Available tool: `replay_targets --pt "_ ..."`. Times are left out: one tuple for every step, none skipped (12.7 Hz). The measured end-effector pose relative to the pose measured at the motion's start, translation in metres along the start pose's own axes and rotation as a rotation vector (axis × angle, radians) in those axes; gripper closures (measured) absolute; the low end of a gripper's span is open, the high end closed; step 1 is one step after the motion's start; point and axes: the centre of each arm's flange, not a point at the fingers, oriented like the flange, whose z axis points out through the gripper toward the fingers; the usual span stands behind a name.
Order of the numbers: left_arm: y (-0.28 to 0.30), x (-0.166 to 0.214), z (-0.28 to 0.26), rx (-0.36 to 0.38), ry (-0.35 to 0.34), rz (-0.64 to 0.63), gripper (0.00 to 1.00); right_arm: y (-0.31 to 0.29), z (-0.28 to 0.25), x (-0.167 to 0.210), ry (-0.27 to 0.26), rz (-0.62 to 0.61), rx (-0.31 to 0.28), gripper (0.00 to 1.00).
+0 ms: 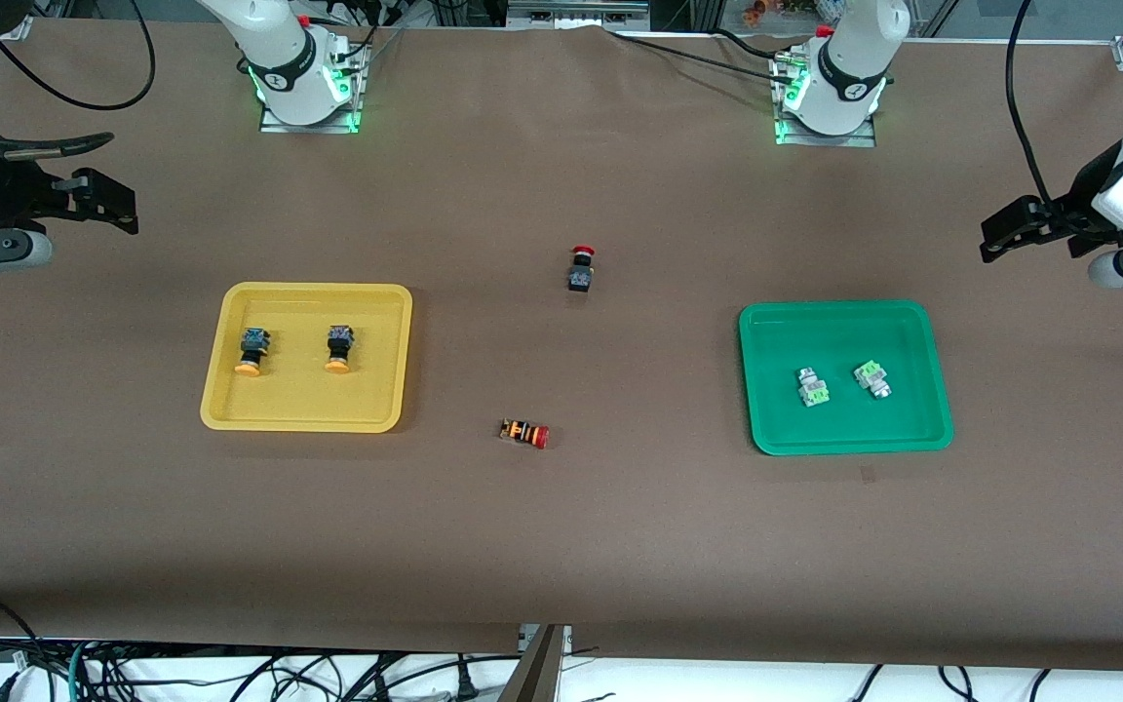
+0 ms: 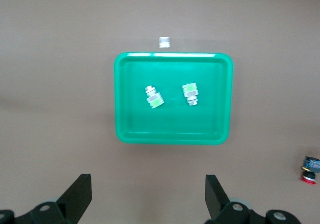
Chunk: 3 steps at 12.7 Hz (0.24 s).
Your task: Place green and yellow buttons in trays
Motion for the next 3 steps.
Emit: replay_targets --pt "-0.005 -0.002 0.004 -0.027 0.008 0.001 0.0 0.0 0.0 0.0 0.0 0.0 0.0 0.0" --pt "-0.008 -0.004 0.001 -0.036 0.016 0.003 0.0 0.0 0.0 0.0 0.0 0.0 0.0 0.0" --pt "-0.007 -0.01 -0.006 -0.024 0.019 0.015 0.0 0.0 0.0 0.0 0.0 0.0 0.0 0.0"
